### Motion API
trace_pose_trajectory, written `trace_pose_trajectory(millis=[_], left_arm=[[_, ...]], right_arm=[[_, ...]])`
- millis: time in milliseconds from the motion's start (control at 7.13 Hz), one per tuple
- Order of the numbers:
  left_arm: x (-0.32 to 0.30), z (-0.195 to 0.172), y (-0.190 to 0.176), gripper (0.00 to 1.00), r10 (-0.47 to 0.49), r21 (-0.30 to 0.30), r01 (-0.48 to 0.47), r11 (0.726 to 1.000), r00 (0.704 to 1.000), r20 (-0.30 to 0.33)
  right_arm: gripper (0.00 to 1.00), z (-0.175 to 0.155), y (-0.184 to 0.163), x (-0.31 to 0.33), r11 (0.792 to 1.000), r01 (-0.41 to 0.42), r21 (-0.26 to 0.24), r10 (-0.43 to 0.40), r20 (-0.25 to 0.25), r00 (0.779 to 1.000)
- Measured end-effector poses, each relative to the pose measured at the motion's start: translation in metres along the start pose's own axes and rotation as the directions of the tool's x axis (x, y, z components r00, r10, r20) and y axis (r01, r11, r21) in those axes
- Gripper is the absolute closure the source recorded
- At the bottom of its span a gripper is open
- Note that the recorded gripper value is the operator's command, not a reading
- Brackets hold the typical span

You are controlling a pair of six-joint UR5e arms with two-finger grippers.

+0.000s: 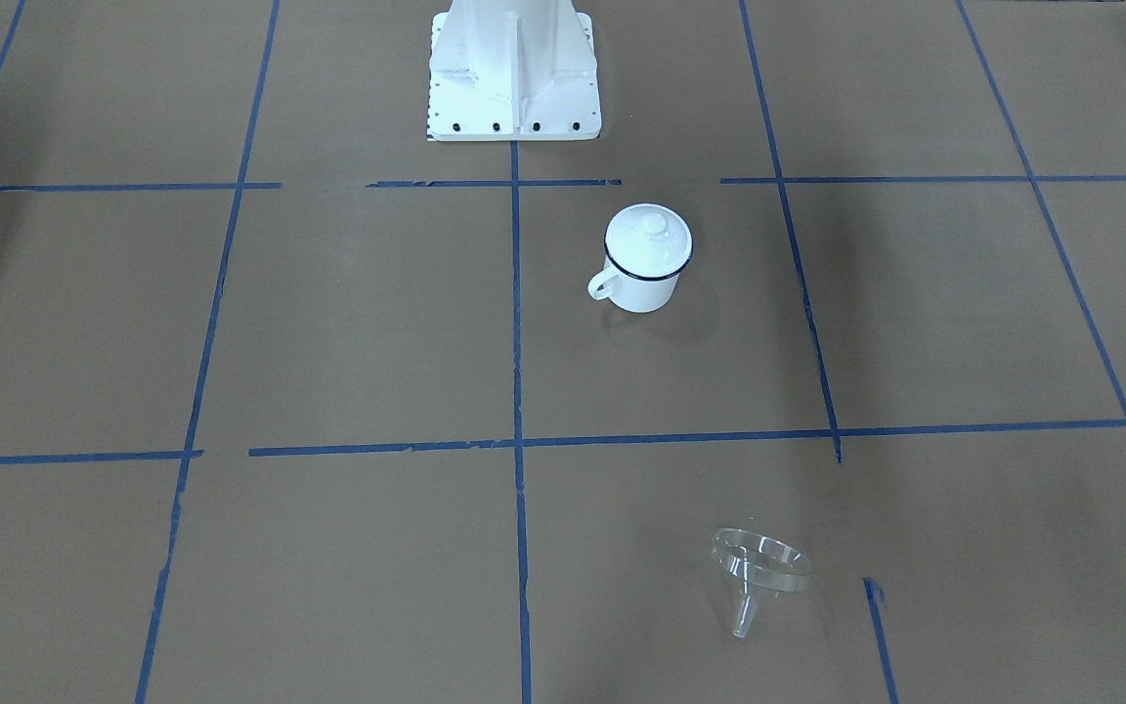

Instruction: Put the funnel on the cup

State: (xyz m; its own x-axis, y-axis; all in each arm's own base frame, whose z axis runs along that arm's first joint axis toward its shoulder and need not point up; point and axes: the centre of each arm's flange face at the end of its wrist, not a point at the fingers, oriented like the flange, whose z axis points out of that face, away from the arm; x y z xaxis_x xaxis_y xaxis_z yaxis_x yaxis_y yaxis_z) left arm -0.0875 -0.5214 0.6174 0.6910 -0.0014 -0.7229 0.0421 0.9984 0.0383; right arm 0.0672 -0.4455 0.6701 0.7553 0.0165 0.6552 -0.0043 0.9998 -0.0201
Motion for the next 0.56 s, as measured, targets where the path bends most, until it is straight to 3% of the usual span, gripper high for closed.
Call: trace_pose_trajectory(millis=[421, 561], left_arm=[[-0.0022, 0.0036, 0.0094, 0.0, 0.01, 0.003, -0.01, 1.0, 1.0, 0.002], [0.0056, 0.0073, 0.0071, 0.0, 0.063, 0.037, -0.063, 0.997, 0.998, 0.002]], right_arm=[[0.0, 0.0002, 0.0001, 0.0002, 1.0, 0.0, 0.0, 0.0, 0.0, 1.0], [0.0, 0.0003, 0.0002, 0.0003, 1.0, -0.001, -0.001, 0.001, 0.0, 1.0]])
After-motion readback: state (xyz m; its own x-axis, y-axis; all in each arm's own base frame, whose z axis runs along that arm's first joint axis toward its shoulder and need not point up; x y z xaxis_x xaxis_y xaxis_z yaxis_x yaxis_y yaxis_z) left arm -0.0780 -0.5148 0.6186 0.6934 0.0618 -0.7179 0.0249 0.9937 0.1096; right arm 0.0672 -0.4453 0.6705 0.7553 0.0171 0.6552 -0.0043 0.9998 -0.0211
